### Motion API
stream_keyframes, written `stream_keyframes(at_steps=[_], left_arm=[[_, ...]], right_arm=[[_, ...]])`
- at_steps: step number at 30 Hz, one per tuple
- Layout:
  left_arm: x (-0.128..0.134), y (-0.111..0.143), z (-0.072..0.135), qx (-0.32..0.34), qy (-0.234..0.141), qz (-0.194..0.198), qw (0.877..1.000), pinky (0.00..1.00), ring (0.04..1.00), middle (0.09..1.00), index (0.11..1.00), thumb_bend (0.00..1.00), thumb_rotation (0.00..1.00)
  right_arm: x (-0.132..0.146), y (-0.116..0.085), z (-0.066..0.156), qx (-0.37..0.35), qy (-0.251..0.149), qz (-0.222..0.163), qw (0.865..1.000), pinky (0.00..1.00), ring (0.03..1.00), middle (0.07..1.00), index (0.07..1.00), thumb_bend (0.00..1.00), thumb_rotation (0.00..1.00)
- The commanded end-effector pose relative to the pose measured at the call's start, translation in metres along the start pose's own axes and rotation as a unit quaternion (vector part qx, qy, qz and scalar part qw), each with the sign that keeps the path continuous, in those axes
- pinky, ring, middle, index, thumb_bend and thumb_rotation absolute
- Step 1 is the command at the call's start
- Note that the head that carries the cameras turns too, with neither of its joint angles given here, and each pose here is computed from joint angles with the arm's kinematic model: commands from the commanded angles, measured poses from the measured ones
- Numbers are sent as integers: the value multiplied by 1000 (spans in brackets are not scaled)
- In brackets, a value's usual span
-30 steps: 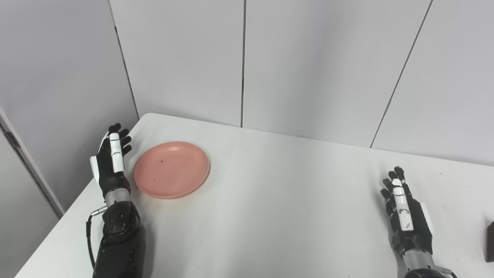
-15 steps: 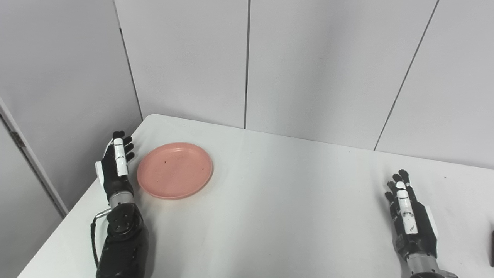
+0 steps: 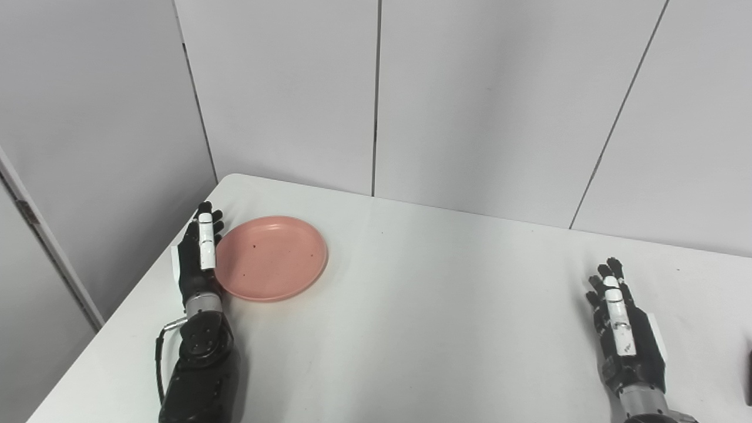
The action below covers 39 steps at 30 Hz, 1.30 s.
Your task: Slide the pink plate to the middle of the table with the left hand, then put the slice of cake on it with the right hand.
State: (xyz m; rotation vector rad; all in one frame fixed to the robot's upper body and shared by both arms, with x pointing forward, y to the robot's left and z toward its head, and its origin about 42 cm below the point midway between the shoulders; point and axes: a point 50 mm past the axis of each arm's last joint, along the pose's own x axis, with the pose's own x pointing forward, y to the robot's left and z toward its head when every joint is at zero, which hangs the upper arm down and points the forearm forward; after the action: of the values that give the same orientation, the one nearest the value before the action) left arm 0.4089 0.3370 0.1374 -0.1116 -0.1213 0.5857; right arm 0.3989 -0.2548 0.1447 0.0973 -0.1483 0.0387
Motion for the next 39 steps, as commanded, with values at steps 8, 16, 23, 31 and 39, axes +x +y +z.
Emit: stream_keyframes(at_steps=[8,16,23,31,39], left_arm=[[4,-33,12,28,-23,-31,999,830,825,808,796,737,938],[-1,-44,8,24,-16,-57,998,823,823,810,798,716,953],[-11,-59,8,-10,-5,-100,995,851,844,827,818,721,979],[-22,-81,2,-8,4,-131,991,833,830,819,813,741,960],[-34,-100,-8,-29,10,-160,987,799,823,816,810,709,958]], right_arm=[[3,0,11,9,-21,-3,1000,1000,989,992,1000,429,813],[1,3,13,6,-23,3,1000,1000,998,1000,1000,401,817],[1,3,14,1,-25,0,1000,1000,985,993,1000,415,827],[1,4,14,8,-29,2,1000,1000,989,991,1000,426,818],[-1,5,16,1,-27,5,1000,1000,988,995,1000,399,832]])
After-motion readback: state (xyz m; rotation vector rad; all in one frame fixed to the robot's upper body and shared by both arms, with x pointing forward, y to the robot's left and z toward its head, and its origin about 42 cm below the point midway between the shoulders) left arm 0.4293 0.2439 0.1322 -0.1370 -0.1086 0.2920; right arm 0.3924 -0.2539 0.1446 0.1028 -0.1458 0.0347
